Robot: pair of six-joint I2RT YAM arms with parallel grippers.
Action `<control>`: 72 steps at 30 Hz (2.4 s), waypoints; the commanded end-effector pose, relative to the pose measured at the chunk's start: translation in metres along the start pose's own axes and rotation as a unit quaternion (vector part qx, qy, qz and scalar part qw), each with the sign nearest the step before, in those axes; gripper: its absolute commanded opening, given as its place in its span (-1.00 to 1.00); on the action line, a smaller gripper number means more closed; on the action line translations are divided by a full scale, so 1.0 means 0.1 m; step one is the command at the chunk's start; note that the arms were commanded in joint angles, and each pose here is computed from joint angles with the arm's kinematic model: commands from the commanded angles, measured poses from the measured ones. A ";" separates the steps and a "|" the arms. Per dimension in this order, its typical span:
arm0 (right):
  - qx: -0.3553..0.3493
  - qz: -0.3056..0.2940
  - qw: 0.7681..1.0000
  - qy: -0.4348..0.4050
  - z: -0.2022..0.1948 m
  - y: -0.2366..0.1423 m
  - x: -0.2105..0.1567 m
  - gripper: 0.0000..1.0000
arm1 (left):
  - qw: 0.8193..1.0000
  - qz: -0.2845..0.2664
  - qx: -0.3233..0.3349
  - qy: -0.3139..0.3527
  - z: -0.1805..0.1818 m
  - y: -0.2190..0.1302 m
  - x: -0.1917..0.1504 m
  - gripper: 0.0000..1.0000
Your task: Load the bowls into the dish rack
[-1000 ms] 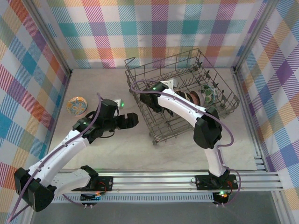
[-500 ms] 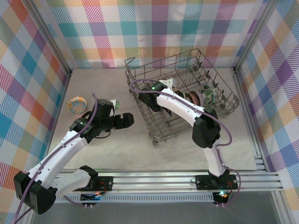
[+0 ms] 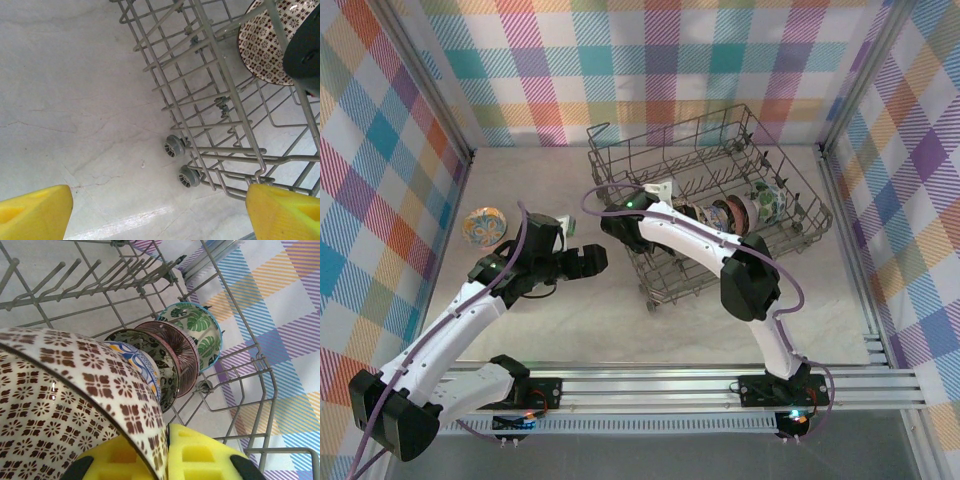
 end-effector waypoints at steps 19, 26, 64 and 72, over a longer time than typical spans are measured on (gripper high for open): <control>-0.073 -0.027 0.993 -0.091 -0.81 -0.04 0.24 -1.00 | 1.000 0.023 -0.010 0.005 -0.03 0.15 -0.01 0.79; -0.093 -0.016 0.987 -0.130 -0.69 0.10 0.15 -1.00 | 1.000 0.024 -0.011 0.005 -0.03 0.15 -0.02 0.79; -0.101 0.013 0.982 -0.160 -0.96 0.18 -0.32 -1.00 | 1.000 0.004 -0.026 0.014 -0.21 0.13 0.17 0.79; -0.109 0.037 0.981 -0.153 -1.01 0.33 -0.40 -1.00 | 0.999 0.006 -0.039 0.017 -0.35 0.19 0.28 0.79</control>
Point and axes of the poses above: each hand's point on the last joint's axis, 136 mm out from that joint toward the fingers, its own y axis out along the fingers, its own z axis along the line the jaws close on, x = y × z, the point moved 1 cm from there along -y, back along the fingers, and after that the axes turned 11 degrees about -y, right-handed, at the moved point
